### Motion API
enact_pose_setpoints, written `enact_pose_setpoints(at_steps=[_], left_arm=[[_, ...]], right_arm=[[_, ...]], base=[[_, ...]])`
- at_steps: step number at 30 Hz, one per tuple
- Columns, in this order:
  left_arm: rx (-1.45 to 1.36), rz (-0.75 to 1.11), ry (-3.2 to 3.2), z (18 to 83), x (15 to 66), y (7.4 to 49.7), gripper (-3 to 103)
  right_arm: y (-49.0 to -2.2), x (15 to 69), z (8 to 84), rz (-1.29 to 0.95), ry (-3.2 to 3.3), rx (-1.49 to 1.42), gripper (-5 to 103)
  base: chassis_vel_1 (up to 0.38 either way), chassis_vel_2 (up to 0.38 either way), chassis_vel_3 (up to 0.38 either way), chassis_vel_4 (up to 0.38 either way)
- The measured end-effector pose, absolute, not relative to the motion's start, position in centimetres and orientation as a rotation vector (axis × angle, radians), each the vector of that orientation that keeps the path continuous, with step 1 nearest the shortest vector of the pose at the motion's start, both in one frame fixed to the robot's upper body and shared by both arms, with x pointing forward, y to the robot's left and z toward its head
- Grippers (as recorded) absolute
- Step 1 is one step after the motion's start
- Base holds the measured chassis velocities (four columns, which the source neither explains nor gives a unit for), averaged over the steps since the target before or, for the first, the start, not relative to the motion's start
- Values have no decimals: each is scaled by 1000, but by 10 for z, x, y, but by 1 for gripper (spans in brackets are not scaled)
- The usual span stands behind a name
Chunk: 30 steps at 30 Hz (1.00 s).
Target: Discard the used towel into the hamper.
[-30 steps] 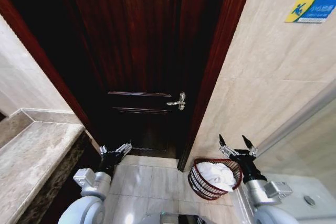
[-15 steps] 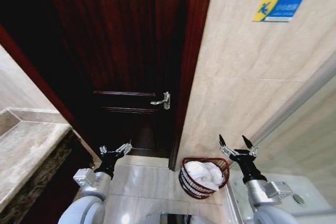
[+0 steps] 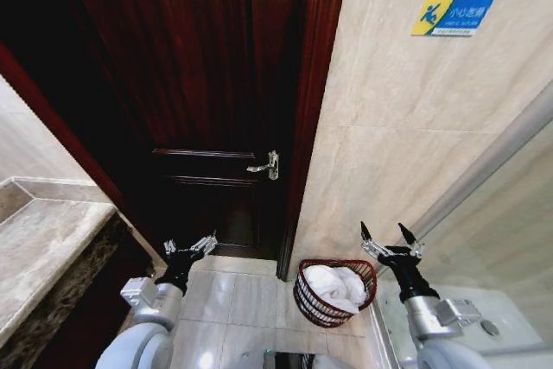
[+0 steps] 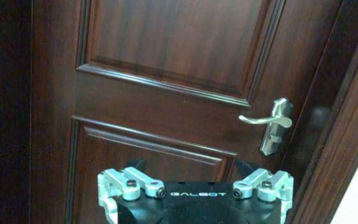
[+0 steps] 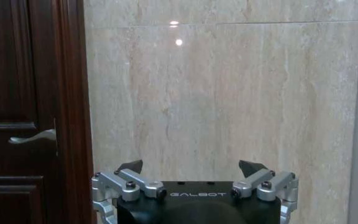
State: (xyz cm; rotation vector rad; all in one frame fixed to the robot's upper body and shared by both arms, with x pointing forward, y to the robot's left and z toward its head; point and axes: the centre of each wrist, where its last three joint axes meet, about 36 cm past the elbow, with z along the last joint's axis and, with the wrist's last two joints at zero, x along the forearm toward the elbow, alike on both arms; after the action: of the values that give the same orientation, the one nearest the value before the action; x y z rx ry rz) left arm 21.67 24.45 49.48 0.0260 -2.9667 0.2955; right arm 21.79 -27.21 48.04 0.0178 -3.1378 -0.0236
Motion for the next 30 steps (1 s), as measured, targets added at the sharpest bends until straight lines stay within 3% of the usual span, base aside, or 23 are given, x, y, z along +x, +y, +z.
enact_pose_setpoints(at_steps=[30], left_arm=[[26, 295, -2967, 495, 217, 244, 97]], right_arm=[[-272, 218, 480, -24, -3138, 18, 100]], base=[[0, 0, 0, 0]])
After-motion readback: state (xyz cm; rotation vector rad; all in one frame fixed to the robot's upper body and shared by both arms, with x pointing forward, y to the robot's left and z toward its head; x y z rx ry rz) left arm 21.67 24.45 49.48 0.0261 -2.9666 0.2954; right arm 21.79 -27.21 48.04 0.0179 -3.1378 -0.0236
